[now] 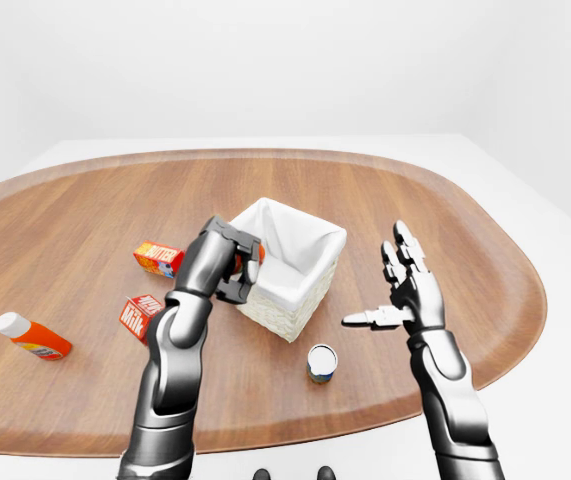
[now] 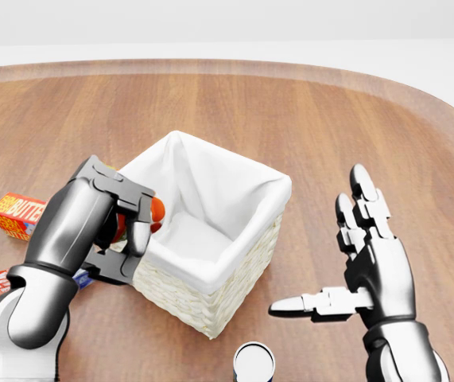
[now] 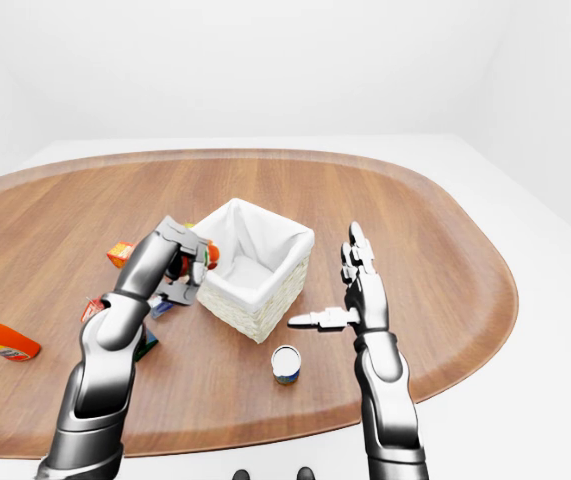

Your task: Pick up the tomato sauce, and put it in the basket.

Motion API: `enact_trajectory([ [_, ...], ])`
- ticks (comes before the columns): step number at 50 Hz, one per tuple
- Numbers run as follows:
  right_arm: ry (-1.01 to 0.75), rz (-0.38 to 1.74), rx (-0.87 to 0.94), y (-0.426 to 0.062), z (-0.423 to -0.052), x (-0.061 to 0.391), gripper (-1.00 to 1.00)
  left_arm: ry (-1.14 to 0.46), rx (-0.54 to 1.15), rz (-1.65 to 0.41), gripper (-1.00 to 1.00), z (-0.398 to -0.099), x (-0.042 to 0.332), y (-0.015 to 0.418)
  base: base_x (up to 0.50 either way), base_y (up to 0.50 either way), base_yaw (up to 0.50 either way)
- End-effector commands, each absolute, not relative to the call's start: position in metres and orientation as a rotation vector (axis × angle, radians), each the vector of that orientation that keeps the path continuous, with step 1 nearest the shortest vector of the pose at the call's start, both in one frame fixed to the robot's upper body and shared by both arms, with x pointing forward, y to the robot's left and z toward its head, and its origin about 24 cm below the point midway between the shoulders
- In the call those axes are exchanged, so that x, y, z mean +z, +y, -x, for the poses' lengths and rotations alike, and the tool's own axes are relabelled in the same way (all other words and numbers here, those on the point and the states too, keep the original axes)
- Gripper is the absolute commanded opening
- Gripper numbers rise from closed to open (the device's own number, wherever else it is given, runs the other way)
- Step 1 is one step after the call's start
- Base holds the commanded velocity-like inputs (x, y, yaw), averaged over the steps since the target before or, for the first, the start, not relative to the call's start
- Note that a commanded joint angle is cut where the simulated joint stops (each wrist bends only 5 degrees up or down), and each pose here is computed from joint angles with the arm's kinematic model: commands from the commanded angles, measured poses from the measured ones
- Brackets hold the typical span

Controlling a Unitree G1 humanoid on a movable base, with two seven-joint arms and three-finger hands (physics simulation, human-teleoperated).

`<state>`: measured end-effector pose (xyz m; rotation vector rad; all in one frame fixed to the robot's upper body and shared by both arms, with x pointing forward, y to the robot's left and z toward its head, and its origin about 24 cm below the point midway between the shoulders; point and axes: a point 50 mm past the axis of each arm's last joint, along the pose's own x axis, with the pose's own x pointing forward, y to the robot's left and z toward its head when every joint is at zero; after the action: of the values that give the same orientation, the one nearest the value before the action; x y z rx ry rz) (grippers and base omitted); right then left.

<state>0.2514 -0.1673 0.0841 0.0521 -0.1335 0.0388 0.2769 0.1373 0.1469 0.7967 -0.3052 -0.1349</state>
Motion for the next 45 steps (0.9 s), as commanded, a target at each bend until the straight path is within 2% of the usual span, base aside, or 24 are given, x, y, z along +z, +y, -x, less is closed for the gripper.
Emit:
enact_trajectory([
  [1,-0.132,-0.052,0.036,-0.168,-0.252,0.084,1.00,-0.301,-0.142,-0.787,-1.00,-0.305,0.156,0.139,0.00,0.00,0.00],
  [30,-0.142,-0.050,0.032,-0.168,-0.252,0.086,1.00,-0.181,-0.221,-0.718,-1.00,-0.359,0.152,0.131,0.00,0.00,0.00],
  [39,-0.161,-0.057,0.026,-0.170,-0.252,0.091,1.00,-0.107,-0.275,-0.683,-1.00,-0.370,0.145,0.135,0.00,0.00,0.00],
  [45,-0.143,-0.060,0.026,-0.169,-0.253,0.086,1.00,0.015,-0.285,-0.657,-1.00,-0.383,0.128,0.142,0.00,0.00,0.00],
])
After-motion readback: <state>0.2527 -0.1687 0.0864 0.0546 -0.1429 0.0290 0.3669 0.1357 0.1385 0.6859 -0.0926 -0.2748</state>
